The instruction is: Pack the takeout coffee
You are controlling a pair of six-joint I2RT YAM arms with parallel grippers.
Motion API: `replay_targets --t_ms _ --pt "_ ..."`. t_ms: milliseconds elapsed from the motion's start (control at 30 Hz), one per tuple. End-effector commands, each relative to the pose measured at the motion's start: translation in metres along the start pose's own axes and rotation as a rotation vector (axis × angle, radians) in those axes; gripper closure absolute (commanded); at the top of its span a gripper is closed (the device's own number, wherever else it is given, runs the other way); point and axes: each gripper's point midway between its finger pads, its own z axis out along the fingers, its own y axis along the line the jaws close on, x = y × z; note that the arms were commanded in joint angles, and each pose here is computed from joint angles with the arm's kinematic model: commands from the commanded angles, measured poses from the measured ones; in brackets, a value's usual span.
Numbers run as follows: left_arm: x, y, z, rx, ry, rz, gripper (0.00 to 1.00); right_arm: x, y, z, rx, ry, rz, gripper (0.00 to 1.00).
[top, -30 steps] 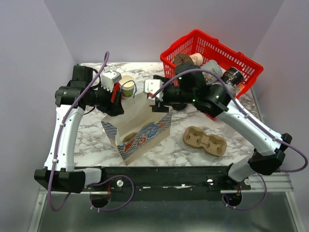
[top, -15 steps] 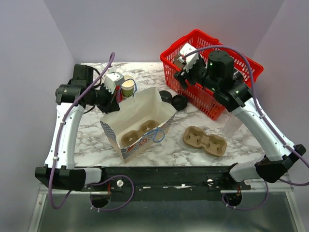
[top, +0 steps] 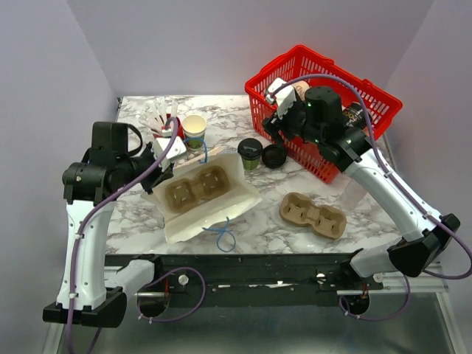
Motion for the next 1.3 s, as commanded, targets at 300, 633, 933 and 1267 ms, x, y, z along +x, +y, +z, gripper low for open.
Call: replay_targets --t_ms 300,633,933,1267 --pt "0.019 -0.011 -0.001 0.041 0.104 -0.095 1.0 0.014 0.032 0.031 -0.247 0.091 -0.05 0.25" --pt "0.048 0.02 0.015 -0.019 0.258 -0.278 0.98 0.047 0.039 0.076 -0.377 0.221 -0.062 0.26" --pt "0.037 0.035 0.025 -0.049 0.207 -0.344 0.45 0.092 0.053 0.117 -0.428 0.366 0.014 0.1" --pt "0.032 0.037 0.028 -0.064 0.177 -0.389 0.41 0.121 0.061 0.139 -0.443 0.425 0.037 0.0"
